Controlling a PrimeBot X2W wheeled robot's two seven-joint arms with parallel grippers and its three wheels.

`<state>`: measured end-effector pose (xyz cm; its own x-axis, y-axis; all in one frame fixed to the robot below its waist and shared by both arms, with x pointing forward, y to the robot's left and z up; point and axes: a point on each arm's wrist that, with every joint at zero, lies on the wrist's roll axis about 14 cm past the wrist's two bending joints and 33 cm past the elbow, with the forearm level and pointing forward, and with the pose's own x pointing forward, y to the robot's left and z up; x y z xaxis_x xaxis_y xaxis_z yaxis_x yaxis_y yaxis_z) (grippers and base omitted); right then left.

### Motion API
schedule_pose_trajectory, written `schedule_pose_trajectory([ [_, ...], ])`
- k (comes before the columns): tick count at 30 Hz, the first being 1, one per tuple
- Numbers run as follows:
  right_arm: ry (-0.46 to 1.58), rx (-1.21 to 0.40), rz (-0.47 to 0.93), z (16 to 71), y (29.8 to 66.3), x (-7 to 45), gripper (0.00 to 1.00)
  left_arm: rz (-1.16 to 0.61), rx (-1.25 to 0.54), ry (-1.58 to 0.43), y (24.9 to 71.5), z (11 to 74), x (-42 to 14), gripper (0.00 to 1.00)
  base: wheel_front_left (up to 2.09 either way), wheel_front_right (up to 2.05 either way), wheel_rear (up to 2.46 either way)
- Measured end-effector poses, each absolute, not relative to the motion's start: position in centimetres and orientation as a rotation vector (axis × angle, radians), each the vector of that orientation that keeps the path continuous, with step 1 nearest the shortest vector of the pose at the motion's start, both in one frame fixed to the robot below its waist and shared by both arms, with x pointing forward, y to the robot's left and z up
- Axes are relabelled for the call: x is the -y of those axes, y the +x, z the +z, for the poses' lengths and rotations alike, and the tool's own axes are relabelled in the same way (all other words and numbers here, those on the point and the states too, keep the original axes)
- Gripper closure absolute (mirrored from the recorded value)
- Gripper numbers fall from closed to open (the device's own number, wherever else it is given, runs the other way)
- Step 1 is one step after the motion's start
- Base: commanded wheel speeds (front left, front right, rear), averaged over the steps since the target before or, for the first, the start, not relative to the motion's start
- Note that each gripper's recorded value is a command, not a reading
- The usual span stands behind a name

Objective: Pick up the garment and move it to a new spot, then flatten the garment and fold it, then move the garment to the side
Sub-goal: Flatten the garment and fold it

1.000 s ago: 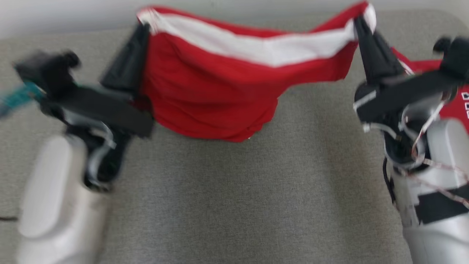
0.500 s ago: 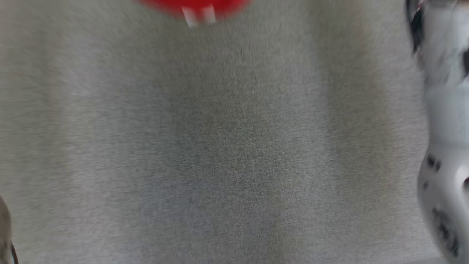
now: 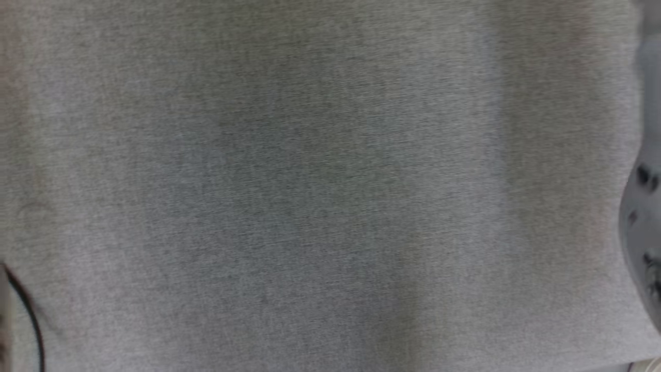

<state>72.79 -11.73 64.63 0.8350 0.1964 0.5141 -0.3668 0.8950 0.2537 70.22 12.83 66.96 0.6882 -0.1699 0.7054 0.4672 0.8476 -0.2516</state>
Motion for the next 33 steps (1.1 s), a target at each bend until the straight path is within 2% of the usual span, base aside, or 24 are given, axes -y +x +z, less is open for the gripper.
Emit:
schedule_pose_trajectory([
  [7,0.307,0.276,0.327,55.0,71.9,10.6,1.0,-0.34,0.515,-0.483,69.0,58.5,-13.1,1.0,0.0,0.0,0.0],
  [13,0.283,0.202,0.366,52.8,68.0,11.6,1.0,-0.348,0.373,-0.539,64.7,54.5,-12.3,1.0,0.0,0.0,0.0],
  [21,0.249,-0.269,0.345,44.5,58.0,14.7,1.0,-0.354,0.108,-0.516,56.5,48.7,-11.3,1.0,0.0,0.0,0.0],
  [28,0.291,-0.501,0.297,43.7,48.1,17.1,1.0,-0.358,-0.009,-0.519,50.0,47.5,-11.1,1.0,0.0,0.0,0.0],
  [33,0.326,-0.591,0.255,44.4,41.9,17.6,1.0,-0.36,-0.058,-0.516,46.0,47.3,-11.3,1.0,0.0,0.0,0.0],
])
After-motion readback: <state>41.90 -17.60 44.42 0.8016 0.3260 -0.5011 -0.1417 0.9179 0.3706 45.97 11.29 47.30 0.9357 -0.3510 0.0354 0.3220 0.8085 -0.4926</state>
